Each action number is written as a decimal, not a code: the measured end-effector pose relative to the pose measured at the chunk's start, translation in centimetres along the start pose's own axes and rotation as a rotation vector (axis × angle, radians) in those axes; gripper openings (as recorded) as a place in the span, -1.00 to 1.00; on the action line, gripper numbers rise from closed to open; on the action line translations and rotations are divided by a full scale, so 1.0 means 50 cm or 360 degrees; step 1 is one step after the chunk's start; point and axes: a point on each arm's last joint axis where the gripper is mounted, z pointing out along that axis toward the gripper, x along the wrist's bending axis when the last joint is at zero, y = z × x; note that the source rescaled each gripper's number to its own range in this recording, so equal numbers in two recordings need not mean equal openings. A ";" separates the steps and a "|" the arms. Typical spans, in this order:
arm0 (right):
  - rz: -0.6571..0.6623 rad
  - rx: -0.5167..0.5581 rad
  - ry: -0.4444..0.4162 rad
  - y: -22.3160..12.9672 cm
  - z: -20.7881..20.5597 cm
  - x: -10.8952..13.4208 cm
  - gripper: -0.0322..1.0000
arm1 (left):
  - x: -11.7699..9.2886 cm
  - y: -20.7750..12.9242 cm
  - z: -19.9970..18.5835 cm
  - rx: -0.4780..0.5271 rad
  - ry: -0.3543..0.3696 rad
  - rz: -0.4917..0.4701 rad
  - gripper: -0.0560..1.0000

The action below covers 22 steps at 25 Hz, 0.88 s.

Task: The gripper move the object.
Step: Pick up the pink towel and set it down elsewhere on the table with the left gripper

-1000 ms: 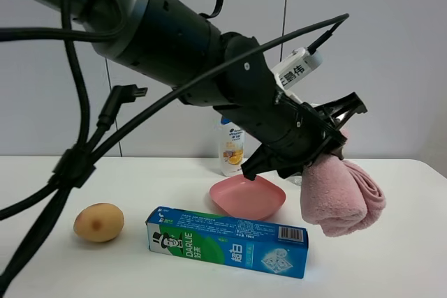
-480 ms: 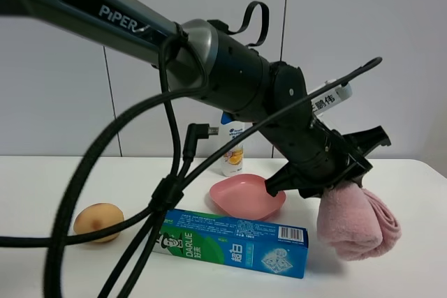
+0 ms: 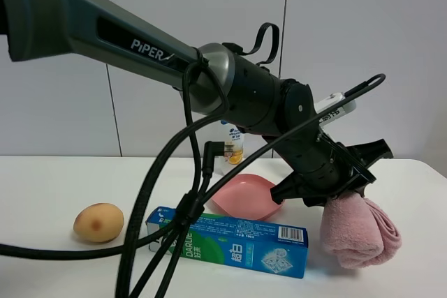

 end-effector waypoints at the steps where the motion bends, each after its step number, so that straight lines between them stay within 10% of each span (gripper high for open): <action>1: 0.0001 0.0000 0.0001 0.000 0.000 0.000 1.00 | 0.000 0.000 0.000 0.0002 0.0001 0.0000 -0.89; 13: 0.0001 0.0000 0.0001 0.000 0.000 0.000 1.00 | 0.007 -0.002 0.011 -0.0019 0.0005 0.0072 -0.83; 17: 0.0001 0.0000 0.0001 0.000 0.000 0.000 1.00 | 0.004 0.003 0.011 -0.0071 -0.0023 0.0120 0.57; 22: 0.0001 0.0000 0.0001 0.000 0.000 0.000 1.00 | 0.002 0.006 0.011 -0.0089 -0.0035 0.0127 0.97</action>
